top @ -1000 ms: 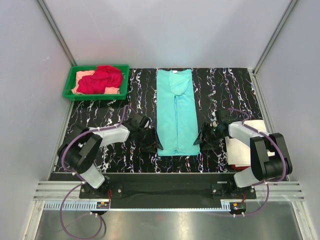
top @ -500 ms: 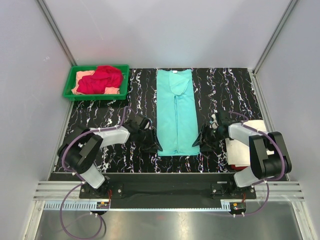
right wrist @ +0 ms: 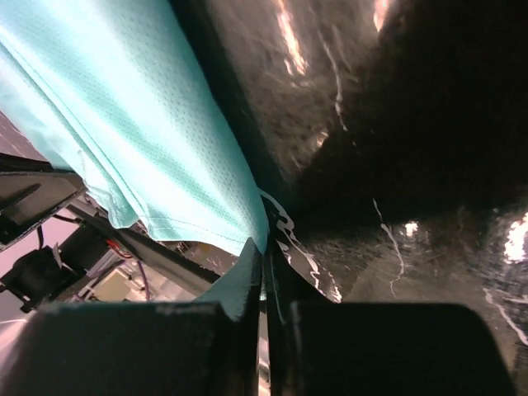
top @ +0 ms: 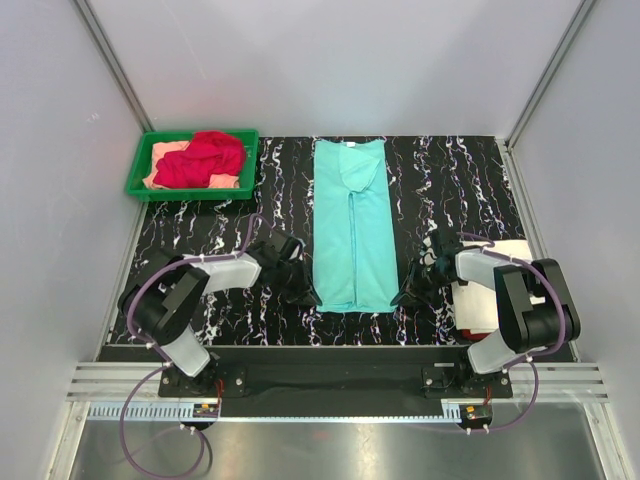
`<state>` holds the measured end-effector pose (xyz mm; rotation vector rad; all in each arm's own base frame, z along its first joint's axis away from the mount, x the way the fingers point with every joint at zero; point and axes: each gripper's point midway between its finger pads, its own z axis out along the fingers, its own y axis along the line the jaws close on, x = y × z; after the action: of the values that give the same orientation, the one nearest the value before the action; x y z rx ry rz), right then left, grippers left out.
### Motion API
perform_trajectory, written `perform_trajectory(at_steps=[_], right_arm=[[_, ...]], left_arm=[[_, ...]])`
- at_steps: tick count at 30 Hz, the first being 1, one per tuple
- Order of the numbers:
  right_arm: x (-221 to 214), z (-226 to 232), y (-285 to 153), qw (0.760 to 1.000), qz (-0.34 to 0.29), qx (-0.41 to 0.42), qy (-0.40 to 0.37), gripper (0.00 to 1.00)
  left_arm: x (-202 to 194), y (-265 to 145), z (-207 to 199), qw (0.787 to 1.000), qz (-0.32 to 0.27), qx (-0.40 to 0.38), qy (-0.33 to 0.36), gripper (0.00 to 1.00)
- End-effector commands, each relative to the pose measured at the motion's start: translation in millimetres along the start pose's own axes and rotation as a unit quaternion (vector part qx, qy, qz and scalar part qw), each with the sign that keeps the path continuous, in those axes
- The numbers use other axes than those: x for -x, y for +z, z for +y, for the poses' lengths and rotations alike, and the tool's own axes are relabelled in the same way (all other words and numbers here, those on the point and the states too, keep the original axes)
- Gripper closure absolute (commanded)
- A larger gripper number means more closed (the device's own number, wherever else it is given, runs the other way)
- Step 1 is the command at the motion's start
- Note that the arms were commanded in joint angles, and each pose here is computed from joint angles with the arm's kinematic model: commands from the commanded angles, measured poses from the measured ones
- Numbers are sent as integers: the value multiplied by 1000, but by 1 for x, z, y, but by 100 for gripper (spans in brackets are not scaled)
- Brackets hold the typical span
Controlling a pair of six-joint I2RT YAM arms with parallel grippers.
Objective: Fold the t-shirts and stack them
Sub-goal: Fold the tshirt
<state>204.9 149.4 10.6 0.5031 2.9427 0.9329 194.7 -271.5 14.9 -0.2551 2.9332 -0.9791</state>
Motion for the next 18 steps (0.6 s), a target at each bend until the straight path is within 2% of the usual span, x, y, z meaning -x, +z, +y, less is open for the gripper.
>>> perform_trajectory(at_steps=[1, 5, 12, 18], right_arm=[[-11, -7, 4, 1000, 19, -5, 22, 100], [-27, -3, -3, 999, 19, 1, 27, 100], [-71, 15, -14, 999, 38, -1, 28, 100], [-93, 18, -29, 998, 35, 21, 43, 100]], left_arm=[[-11, 5, 38, 998, 1, 67, 2, 100], [-22, -4, 40, 998, -2, 69, -4, 100], [-68, -18, 33, 998, 17, 63, 0, 100], [-74, -41, 15, 999, -4, 43, 9, 100]])
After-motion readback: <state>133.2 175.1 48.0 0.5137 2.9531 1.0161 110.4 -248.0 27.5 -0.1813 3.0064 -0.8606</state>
